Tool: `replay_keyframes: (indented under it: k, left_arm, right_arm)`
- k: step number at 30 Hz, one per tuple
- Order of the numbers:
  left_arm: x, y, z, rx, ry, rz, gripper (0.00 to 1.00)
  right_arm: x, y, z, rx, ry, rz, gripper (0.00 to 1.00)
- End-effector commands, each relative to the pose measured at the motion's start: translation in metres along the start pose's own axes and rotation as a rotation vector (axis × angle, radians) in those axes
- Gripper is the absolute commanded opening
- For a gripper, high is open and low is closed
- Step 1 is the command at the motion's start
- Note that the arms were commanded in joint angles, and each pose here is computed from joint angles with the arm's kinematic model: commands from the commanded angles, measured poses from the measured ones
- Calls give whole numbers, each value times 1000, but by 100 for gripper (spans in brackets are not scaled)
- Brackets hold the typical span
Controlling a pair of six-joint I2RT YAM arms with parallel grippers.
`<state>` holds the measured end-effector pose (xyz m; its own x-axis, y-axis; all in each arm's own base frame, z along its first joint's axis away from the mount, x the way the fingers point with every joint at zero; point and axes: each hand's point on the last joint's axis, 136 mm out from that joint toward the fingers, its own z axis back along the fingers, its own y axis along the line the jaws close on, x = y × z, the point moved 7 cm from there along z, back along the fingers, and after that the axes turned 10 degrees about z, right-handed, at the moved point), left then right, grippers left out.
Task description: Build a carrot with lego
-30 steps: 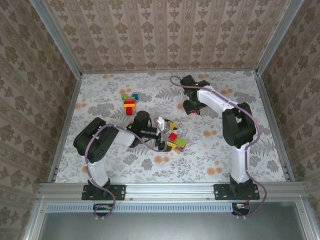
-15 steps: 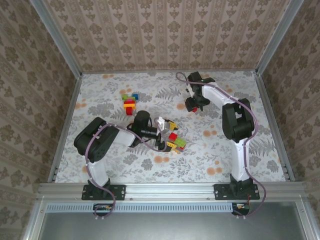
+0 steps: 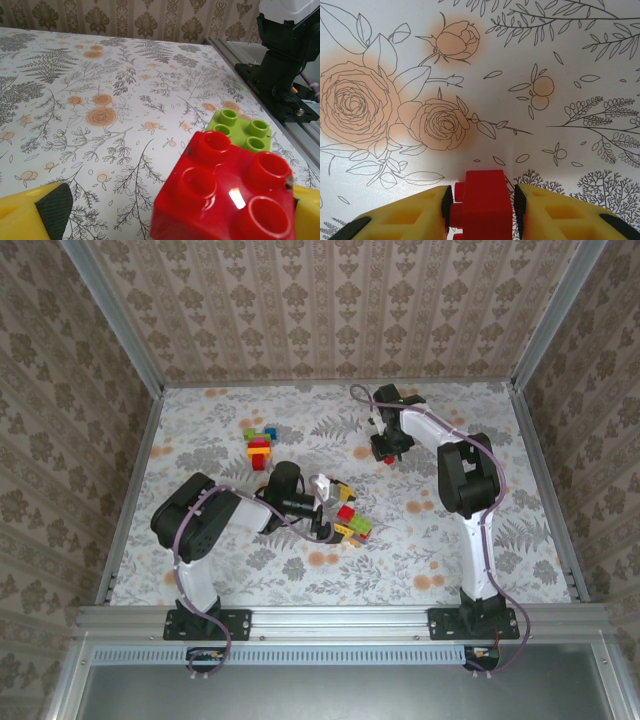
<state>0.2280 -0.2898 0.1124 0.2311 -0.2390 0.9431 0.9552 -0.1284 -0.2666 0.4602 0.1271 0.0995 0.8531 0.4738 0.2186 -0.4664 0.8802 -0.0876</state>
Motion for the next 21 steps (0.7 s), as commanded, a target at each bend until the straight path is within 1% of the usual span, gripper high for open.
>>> replay_keyframes:
  k: [1,4,7,11,14,17,21]
  left_arm:
    - [1,6,-1,-17,-1,8,100]
    - [0,8,-2,-18,0,14,100]
    - [-2,9,-2,-18,2,19,100]
    - [-3,10,-1,-15,2,22,100]
    - [-4,9,0,-13,3,25,100]
    - [-5,9,1,-12,0,27,100]
    - [-3,8,1,-16,-5,24,100]
  right_arm:
    - [-1,-2,-4,33,7,-32,37]
    - [-4,-4,-2,60,-13,-77,34]
    - [-9,-7,3,115,-46,-171,32]
    - [-23,-11,12,247,-122,-354,30]
    - [-35,-11,21,359,-205,-468,28]
    - [-49,-7,32,455,-265,-554,26]
    - [-67,3,44,569,-311,-626,26]
